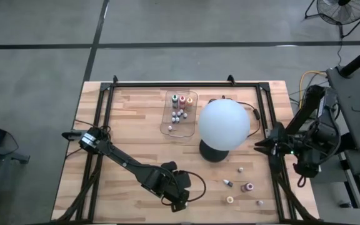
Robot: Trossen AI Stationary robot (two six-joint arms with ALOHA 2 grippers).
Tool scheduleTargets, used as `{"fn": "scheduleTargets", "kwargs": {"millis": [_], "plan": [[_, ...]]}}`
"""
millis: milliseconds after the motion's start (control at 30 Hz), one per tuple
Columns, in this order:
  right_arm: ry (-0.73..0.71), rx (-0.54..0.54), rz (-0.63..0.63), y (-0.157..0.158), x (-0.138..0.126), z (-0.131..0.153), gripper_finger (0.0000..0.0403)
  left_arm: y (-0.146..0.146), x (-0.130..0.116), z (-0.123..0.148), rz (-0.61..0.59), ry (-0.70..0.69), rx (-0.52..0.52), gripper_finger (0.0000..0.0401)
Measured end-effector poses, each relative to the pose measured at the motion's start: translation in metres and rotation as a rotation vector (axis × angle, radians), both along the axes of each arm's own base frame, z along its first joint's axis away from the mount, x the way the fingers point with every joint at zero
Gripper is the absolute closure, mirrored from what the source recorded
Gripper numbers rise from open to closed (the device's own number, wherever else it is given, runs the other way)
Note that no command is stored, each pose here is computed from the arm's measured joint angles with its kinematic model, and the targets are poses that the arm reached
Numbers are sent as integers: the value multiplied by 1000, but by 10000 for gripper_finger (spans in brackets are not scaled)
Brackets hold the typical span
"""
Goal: Pick & Place food coloring
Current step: Put the small red food coloring bottle into the transparent bin
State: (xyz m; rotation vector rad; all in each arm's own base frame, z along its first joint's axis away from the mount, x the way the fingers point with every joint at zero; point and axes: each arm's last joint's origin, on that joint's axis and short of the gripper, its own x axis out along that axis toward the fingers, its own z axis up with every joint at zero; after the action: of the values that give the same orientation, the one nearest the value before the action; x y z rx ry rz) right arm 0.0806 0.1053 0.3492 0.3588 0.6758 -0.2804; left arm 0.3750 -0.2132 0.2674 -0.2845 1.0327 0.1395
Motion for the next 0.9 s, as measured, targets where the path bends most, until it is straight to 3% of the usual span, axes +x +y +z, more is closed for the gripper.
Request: {"fn": "scheduleTargets", "kwargs": {"millis": [567, 900], "plan": [[85, -10, -31, 1, -1, -33, 317, -17, -10, 1, 5, -33, 22, 181], [79, -5, -16, -4, -3, -33, 325, -44, -15, -5, -290, -94, 155, 181]]}}
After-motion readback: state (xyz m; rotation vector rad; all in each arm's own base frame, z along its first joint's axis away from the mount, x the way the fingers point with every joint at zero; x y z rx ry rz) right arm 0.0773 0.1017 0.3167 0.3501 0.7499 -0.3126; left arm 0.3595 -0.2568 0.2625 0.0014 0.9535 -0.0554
